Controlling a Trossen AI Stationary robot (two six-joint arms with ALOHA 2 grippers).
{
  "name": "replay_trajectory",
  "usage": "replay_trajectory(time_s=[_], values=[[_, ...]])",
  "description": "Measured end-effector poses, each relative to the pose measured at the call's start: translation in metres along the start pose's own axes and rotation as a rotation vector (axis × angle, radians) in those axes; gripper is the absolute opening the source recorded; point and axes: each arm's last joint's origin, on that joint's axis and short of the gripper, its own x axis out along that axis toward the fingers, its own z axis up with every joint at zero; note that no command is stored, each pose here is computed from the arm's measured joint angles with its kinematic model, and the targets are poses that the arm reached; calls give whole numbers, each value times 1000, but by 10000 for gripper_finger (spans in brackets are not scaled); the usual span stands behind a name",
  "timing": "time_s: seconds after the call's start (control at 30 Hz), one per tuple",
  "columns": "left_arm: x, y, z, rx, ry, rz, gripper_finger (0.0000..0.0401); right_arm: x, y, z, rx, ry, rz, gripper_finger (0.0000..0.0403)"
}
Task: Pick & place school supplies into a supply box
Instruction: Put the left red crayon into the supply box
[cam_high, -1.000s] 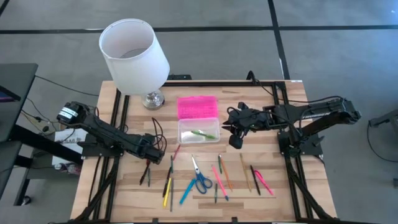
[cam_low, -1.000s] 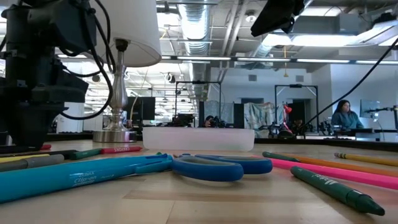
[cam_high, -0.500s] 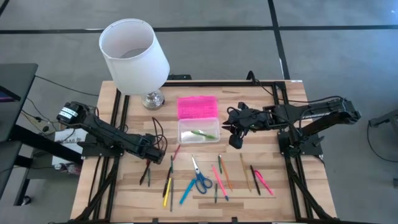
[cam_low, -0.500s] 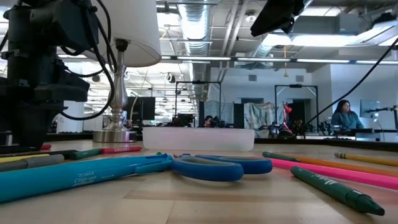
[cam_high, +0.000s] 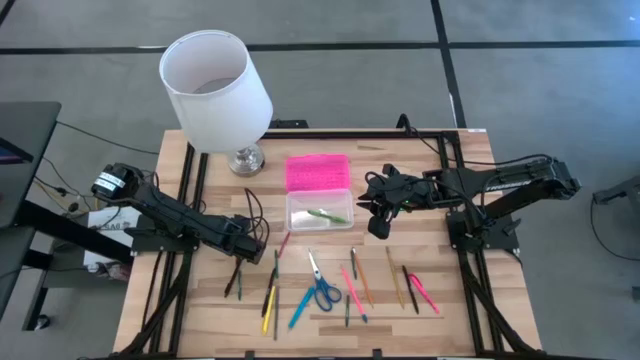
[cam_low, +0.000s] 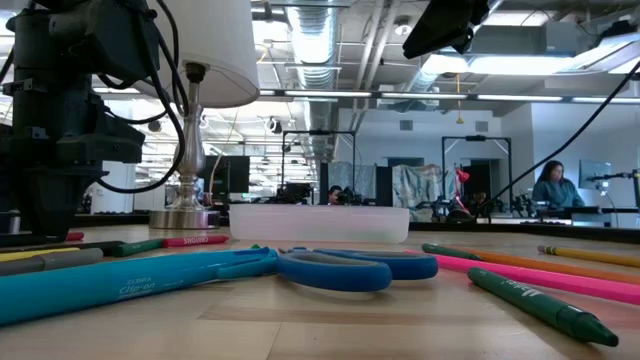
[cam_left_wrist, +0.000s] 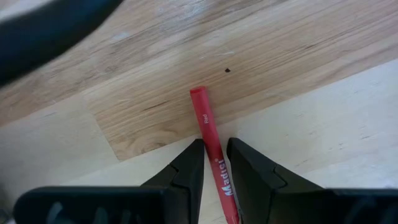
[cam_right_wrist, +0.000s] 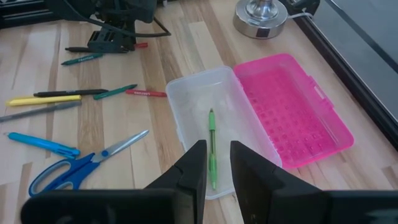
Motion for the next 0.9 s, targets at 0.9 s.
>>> replay_trajectory(time_s=[0.9], values=[[0, -1, 0, 33, 7, -11, 22, 0, 0, 0, 0, 0, -2, 66]])
